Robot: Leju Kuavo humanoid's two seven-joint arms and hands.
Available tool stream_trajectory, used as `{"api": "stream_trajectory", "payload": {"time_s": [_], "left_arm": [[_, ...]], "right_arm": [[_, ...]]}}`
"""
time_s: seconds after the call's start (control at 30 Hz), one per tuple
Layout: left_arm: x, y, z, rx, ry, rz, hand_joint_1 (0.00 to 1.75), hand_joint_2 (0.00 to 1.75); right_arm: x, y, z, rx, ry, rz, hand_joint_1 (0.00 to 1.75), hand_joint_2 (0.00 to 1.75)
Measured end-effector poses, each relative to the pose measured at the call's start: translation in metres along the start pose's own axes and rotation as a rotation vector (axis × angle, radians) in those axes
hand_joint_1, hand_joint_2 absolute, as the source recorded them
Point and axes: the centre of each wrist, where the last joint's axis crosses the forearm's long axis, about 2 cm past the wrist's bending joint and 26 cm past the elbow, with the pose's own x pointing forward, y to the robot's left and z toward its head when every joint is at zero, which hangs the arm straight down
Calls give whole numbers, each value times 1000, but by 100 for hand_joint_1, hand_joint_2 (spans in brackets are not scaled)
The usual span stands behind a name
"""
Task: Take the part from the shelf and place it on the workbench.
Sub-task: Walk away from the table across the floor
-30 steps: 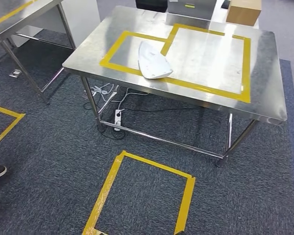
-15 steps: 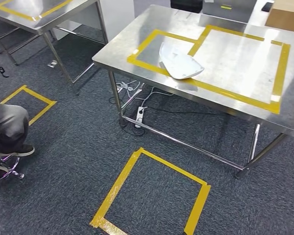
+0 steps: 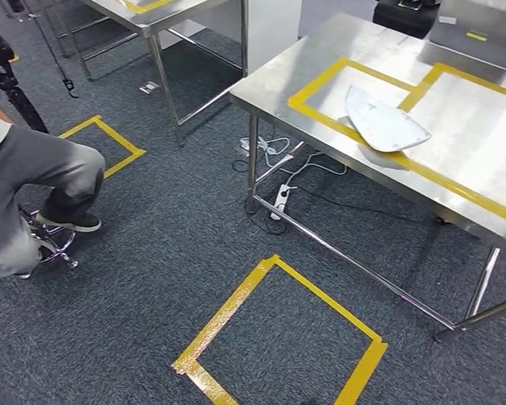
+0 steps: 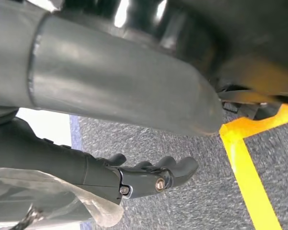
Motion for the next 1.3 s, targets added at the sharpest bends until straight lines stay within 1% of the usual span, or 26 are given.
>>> {"api": "stream_trajectory", "payload": {"time_s": [0.07, 0.2, 0.53, 0.87, 1.3], "left_arm": [[-1, -1, 0, -1, 3, 0, 0, 0], [1, 0, 0, 2, 0, 0, 0, 175], [-1, 0, 0, 19, -6, -12, 0, 175], [-3, 0, 0, 23, 1, -19, 0, 175], [6, 3, -1, 49, -18, -27, 0, 175]], "right_arm": [[-1, 1, 0, 0, 2, 4, 0, 0], [-1, 0, 0, -1, 1, 7, 0, 0], [-2, 2, 0, 6, 3, 7, 0, 0], [4, -1, 0, 5, -9, 12, 0, 0], [0, 1, 0, 11, -1, 23, 0, 0]]}}
